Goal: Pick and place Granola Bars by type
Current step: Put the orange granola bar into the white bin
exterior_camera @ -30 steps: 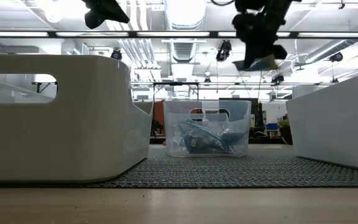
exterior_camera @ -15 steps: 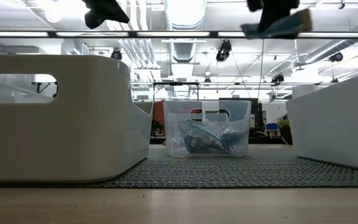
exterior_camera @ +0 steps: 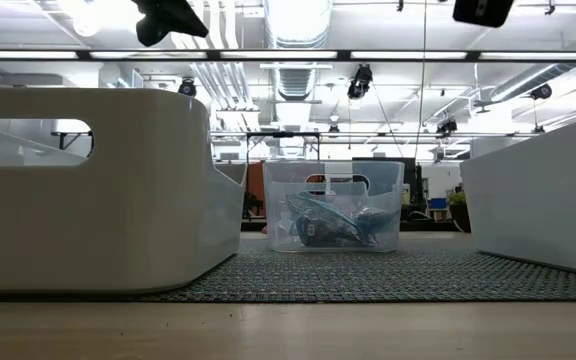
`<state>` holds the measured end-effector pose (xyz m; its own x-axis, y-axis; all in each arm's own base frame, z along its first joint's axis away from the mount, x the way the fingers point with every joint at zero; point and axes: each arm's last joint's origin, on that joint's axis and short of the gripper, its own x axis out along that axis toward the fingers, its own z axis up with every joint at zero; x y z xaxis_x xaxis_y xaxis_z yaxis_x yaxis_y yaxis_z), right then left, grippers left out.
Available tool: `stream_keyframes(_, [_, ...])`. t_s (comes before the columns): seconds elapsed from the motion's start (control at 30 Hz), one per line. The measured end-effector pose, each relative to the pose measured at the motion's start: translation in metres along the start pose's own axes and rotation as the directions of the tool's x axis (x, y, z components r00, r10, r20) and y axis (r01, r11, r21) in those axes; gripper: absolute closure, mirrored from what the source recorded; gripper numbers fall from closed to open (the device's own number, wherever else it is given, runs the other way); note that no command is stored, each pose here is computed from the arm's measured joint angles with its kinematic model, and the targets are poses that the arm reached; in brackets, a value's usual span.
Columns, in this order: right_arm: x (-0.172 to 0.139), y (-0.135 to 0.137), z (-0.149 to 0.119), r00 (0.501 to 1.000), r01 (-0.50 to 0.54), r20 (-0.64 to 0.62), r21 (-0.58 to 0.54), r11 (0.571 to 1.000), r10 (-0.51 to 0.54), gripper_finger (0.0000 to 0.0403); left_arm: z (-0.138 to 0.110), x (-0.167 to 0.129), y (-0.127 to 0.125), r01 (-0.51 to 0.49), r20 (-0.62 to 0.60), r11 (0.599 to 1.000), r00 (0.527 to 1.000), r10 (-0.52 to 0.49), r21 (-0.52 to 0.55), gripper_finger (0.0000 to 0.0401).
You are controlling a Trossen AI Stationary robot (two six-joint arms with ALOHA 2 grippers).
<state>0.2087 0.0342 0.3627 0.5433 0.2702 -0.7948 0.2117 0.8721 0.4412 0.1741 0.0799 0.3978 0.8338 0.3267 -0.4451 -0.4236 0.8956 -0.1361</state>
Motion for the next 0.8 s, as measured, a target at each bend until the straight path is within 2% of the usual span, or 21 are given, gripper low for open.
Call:
stream_keyframes(0.27, [0.005,0.025,-0.016,0.995,-0.076,-0.066,-0.072,0.994,0.071,0.0335,0.0,0.0,0.0,0.0,0.0,1.0,1.0,0.0,0.0,0.0401])
stream_keyframes(0.37, [0.005,0.031,-0.021,0.993,-0.094,-0.081,-0.063,0.994,0.089,0.0335,0.0,0.0,0.0,0.0,0.0,1.0,1.0,0.0,0.0,0.0401])
stream_keyframes(0.8, [0.014,0.037,-0.027,0.989,-0.093,-0.125,-0.079,0.993,0.083,0.0335,0.0,0.0,0.0,0.0,0.0,1.0,1.0,0.0,0.0,0.0401])
